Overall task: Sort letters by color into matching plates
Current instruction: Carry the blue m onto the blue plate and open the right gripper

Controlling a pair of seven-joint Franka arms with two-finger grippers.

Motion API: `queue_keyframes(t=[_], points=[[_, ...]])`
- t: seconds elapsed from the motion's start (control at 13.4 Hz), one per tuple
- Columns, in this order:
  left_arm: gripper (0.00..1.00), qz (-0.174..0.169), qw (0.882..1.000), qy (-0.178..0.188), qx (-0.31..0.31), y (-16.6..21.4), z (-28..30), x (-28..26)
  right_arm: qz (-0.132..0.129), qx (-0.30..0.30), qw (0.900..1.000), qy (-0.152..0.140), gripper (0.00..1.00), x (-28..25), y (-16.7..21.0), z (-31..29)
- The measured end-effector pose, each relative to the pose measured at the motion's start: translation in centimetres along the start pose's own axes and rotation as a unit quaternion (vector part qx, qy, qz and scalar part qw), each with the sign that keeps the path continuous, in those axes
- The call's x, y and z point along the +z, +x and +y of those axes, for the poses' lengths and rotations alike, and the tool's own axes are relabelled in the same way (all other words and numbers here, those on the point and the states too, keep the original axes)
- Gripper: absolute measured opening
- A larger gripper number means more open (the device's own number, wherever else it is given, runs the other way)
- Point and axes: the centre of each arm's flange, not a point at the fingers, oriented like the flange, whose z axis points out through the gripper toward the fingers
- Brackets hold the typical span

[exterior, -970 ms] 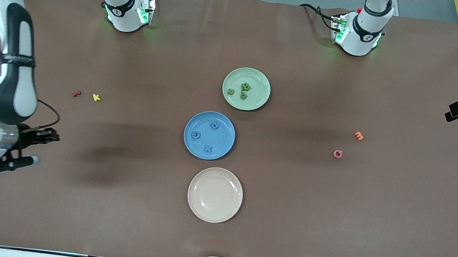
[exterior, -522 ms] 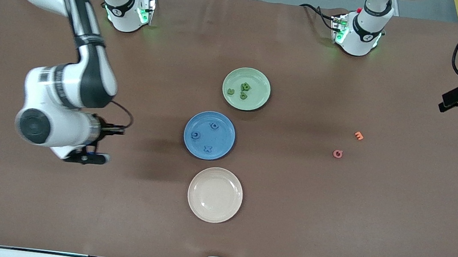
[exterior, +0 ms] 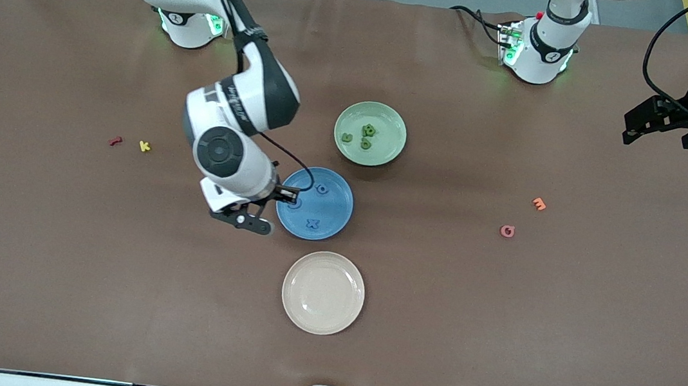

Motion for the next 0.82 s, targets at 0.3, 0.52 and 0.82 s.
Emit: queue_keyframes(t=[0.3,0.52,0.82], points=[[1.00,-0.001,1.000,0.000,-0.003,0.0,-0.3,0.2,0.028,0.025,0.999,0.013,0.41,6.1,-2.2,-4.3],[1.00,0.002,1.000,-0.001,-0.005,0.1,-0.5,0.1,0.039,0.027,0.999,0.019,0.41,8.2,-2.3,-5.0],[1.00,0.008,1.000,-0.001,-0.007,0.3,-0.7,0.0,0.044,0.041,0.998,0.022,0.41,10.3,-2.7,-5.8]])
